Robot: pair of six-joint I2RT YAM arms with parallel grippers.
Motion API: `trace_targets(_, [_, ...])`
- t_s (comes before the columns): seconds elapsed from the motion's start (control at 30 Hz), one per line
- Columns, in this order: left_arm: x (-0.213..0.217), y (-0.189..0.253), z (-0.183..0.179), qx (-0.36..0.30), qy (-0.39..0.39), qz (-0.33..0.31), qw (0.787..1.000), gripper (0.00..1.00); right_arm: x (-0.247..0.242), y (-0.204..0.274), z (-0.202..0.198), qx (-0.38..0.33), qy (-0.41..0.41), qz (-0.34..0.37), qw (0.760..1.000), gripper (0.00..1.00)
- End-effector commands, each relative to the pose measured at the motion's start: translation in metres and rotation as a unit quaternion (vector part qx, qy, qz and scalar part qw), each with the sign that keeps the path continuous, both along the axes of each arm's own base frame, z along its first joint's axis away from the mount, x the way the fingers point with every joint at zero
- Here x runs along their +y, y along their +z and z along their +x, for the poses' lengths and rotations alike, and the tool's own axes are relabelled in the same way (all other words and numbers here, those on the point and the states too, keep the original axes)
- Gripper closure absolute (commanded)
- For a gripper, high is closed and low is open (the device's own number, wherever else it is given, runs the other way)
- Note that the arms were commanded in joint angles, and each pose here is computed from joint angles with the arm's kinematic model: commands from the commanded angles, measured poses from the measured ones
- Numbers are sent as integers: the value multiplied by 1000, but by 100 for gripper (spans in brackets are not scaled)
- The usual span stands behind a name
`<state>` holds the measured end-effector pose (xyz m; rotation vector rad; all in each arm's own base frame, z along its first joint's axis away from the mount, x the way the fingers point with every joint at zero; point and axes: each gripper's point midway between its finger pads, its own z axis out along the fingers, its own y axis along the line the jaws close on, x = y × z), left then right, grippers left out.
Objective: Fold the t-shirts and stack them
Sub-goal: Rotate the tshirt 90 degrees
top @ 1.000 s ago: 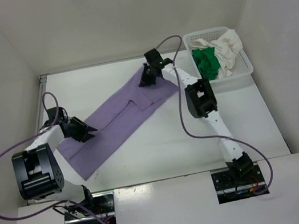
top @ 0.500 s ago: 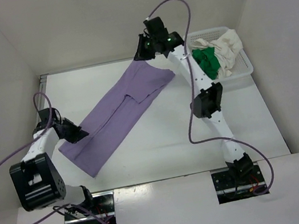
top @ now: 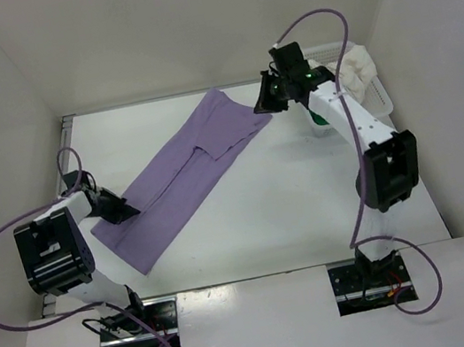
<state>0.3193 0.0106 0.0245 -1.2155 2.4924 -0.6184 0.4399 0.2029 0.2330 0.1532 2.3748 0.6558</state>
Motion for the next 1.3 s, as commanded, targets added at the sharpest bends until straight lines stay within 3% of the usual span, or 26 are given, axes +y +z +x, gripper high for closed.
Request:
trace_targets(0.0, [-10,-7,-5,6,-8,-25,1000,96,13,-74,39,14,-2,11,1000,93])
trace_targets(0.17, [-20,-15,-27,27,-19,-41,999,96,16,-143,58,57,-13,-5,998,99])
trace_targets(0.5, [-35,7,-32,5,-49,-25,998,95,14,-196,78,80,-25,-35,996,99])
trace_targets(0.67, [-44,46,-13,-44,-83,2,996,81,28,-237,100,119,-17,-30,992,99])
trace_targets(0.7, [-47,51,-13,-49,-88,7,995,76,37,-206,129,78,-17,-16,997,99])
trace_targets(0.77, [-60,69,-10,-73,-108,11,991,71,47,-189,156,56,-10,-9,998,99])
trace_targets(0.9, [-74,101,-9,-113,-120,33,986,64,56,-115,173,-2,4,39,999,87])
trace_targets(1.03, [-84,119,-4,-135,-136,35,981,59,49,-31,147,-42,30,35,998,70])
trace_targets(1.07, [-82,123,0,-143,-133,40,980,59,45,-40,135,-16,34,22,999,68])
trace_targets(1.1, [-82,119,0,-138,-134,39,981,59,45,8,119,-51,42,28,997,66])
trace_targets(1.13, [-82,121,3,-144,-133,40,980,59,45,22,108,-57,48,35,997,62])
trace_targets(1.17, [-82,121,8,-147,-133,41,979,59,50,-20,84,0,56,30,998,62])
trace_targets(1.2, [-82,126,14,-155,-133,42,978,59,61,46,67,-79,68,67,992,62])
trace_targets(1.23, [-81,123,16,-152,-138,45,978,59,62,-5,39,-18,69,67,995,61])
trace_targets(1.27, [-71,123,21,-153,-129,51,978,59,71,-3,20,-15,78,90,993,61])
